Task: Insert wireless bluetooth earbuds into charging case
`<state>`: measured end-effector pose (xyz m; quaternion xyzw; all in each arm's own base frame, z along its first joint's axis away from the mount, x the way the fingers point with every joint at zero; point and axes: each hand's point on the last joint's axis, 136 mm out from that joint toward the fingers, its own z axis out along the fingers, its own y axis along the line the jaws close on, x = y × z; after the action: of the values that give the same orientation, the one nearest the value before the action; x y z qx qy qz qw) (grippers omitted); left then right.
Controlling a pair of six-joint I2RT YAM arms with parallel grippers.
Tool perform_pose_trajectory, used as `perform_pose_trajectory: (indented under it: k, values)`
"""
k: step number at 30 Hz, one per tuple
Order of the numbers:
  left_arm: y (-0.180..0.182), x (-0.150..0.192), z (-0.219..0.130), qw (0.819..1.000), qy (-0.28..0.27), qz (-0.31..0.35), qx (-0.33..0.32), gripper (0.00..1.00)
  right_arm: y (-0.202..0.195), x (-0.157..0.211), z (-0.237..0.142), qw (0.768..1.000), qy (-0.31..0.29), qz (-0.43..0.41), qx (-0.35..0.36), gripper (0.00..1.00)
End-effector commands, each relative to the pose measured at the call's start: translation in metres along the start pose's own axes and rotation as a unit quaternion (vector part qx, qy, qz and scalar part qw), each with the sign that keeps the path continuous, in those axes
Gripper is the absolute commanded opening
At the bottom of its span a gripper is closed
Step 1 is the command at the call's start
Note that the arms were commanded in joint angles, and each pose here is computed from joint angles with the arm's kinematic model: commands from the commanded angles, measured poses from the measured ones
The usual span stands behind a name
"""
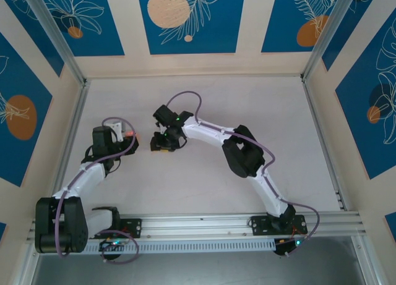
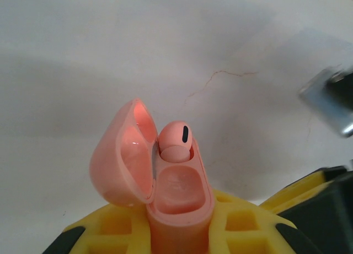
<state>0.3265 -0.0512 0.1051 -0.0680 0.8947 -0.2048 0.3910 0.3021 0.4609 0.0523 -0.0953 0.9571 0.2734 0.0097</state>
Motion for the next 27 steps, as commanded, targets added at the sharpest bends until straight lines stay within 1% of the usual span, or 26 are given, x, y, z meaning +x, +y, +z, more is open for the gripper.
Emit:
perform_pose_trajectory:
  k: [1,5,12,18,27]
  values:
    - [-0.003,-0.014,-0.003,1.0,-0.017,-0.006,0.008,0.18,-0.003,0.007,0.007,0.999,0.026,0.044,0.011,0.43]
    - [-0.004,-0.013,-0.002,1.0,-0.016,-0.009,0.014,0.18,-0.005,0.004,0.016,0.999,0.024,0.044,0.017,0.45]
    - [-0.005,-0.014,-0.001,1.0,-0.017,-0.01,0.017,0.18,-0.008,-0.006,0.028,0.999,0.011,0.034,0.034,0.44]
    - [-0.006,-0.016,-0.003,1.0,-0.018,-0.007,0.017,0.18,-0.017,-0.017,0.033,0.998,0.004,0.03,0.053,0.41]
    - [-0.006,-0.017,-0.003,1.0,-0.019,-0.005,0.015,0.18,-0.014,-0.011,0.043,0.998,0.016,0.024,0.048,0.37]
